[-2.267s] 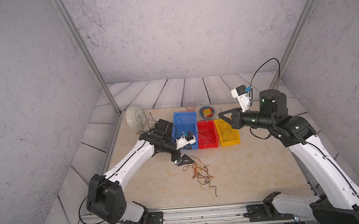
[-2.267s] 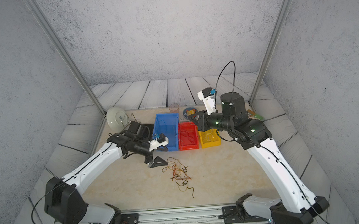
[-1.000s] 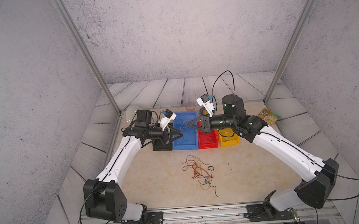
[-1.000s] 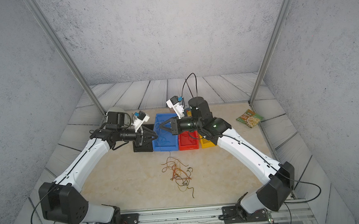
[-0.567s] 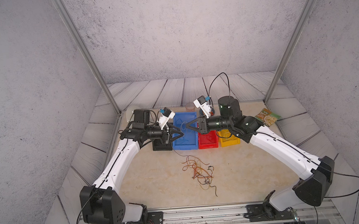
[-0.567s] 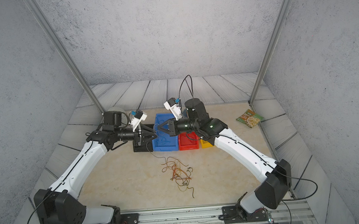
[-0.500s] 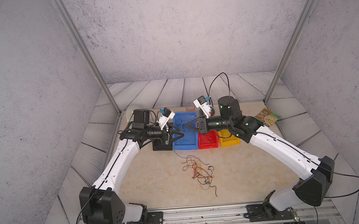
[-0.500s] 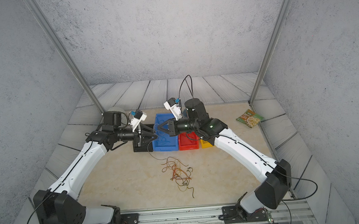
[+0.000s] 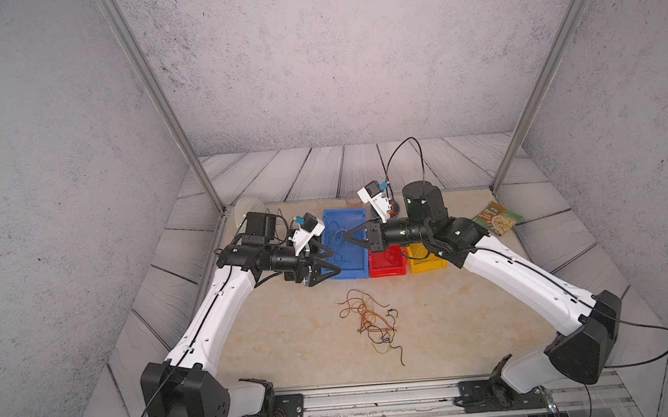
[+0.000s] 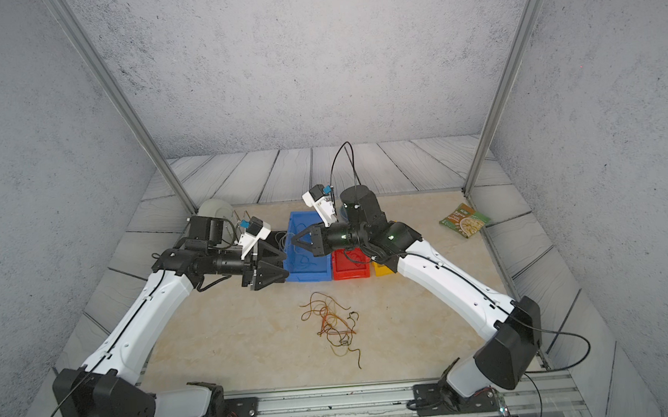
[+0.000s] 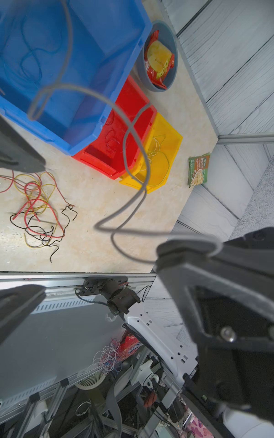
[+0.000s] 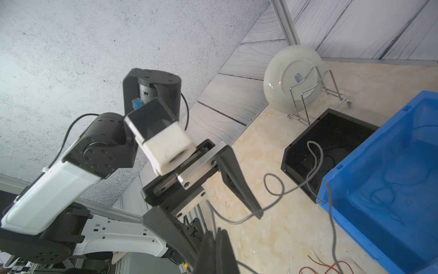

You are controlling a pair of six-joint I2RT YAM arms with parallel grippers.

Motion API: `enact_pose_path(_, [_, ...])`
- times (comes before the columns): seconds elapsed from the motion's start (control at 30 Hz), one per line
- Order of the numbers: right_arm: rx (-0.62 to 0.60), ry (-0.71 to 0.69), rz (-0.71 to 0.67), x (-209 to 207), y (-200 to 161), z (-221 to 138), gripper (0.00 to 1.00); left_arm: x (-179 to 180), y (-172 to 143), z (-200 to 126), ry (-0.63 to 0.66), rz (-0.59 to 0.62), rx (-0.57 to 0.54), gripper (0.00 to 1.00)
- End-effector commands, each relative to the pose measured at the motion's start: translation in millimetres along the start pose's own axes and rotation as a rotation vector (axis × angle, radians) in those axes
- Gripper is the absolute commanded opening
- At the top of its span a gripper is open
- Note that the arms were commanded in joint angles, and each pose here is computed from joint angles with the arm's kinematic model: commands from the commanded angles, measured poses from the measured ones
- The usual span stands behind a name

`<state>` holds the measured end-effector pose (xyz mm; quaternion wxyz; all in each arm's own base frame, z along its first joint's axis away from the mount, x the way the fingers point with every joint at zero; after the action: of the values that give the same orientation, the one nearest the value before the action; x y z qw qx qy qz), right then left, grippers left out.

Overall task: Untangle and sort cables by color
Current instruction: Untie the cable.

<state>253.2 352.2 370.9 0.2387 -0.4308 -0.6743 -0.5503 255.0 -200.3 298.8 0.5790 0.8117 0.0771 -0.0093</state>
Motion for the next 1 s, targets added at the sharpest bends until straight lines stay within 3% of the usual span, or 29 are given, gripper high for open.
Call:
enact_pose_path(0.0, [0.005, 0.035, -0.026, 11, 3, 6, 0.00, 13, 13, -1, 0.040, -0.040, -0.045, 0.79])
enact_pose_path(0.2, [-0.015, 0.006, -0.038, 11, 5, 1, 0.00, 15, 10, -2, 0.054, -0.042, 0.001, 0.73])
enact_pose_path(0.5, [-0.012, -0.005, -0.044, 10, 5, 1, 0.00, -16, 2, -17, 0.048, 0.027, 0.087, 0.76])
enact_pose_path(0.8, [-0.017, 0.002, -0.042, 12, 6, 0, 0.00, 11, -16, -29, 0.258, -0.003, 0.232, 0.73])
enact_pose_path(0.97, [-0.012, 0.018, -0.034, 16, 6, 1, 0.00, 28, -15, -31, 0.347, -0.045, 0.221, 0.71])
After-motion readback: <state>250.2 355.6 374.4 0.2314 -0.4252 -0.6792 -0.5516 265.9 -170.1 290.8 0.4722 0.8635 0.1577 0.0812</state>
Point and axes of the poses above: each gripper's point midway between its finger pads, its own z axis out along the fingers, its own x axis along the line the jaws close on, y = z × x, the point moved 2 cm from there along -z, back along the fingers, and after that the axes turned 15 degrees about z, right-handed, at the moved point
